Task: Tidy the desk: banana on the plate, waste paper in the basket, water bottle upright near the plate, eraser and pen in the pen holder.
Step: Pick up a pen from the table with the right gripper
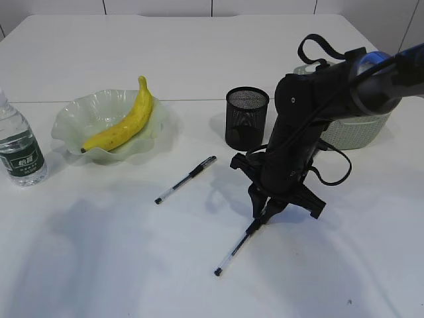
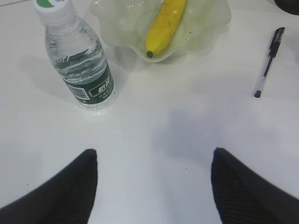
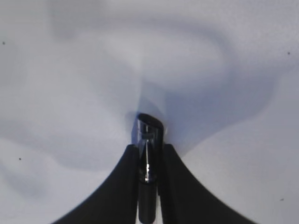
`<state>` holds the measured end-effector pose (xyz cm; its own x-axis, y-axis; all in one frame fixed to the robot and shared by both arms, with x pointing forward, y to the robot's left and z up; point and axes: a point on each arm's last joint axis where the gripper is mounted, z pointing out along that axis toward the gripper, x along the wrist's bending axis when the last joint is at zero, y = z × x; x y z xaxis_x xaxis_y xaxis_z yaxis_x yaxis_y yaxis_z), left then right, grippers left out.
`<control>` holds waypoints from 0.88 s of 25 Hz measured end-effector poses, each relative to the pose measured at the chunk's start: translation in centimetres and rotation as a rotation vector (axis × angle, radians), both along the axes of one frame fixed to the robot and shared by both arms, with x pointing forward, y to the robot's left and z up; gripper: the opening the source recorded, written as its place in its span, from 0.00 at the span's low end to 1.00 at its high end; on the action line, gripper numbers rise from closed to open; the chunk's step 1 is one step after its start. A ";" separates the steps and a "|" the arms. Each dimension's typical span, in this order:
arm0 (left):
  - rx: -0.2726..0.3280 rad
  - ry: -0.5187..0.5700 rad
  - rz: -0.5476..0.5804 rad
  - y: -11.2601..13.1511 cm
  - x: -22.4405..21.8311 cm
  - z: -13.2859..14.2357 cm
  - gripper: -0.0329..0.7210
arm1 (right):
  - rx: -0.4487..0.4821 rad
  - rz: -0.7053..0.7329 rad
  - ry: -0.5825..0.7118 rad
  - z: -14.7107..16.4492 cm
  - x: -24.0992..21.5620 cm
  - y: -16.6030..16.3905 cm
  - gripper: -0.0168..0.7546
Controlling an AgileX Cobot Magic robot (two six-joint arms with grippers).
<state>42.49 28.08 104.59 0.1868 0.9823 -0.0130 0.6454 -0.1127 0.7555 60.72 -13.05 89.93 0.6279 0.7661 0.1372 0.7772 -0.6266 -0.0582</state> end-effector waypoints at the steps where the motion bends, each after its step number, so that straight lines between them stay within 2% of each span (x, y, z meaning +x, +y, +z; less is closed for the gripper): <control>1: 0.000 0.000 0.000 0.0 0.0 0.0 0.76 | 0.000 0.000 0.000 0.0 0.0 0.0 0.12; 10: 0.000 0.000 0.000 0.0 0.0 0.0 0.76 | -0.032 0.067 -0.044 0.6 0.6 -0.1 0.12; 15: 0.000 0.000 0.000 0.0 0.0 0.0 0.76 | -0.028 0.096 -0.113 2.3 2.0 0.3 0.06; 19: 0.000 0.000 0.000 0.0 0.0 0.0 0.76 | -0.020 0.126 -0.167 3.7 3.0 0.7 0.05; 22: 0.000 0.000 0.000 0.0 0.0 0.0 0.76 | -0.027 0.132 -0.157 3.8 3.0 0.6 0.05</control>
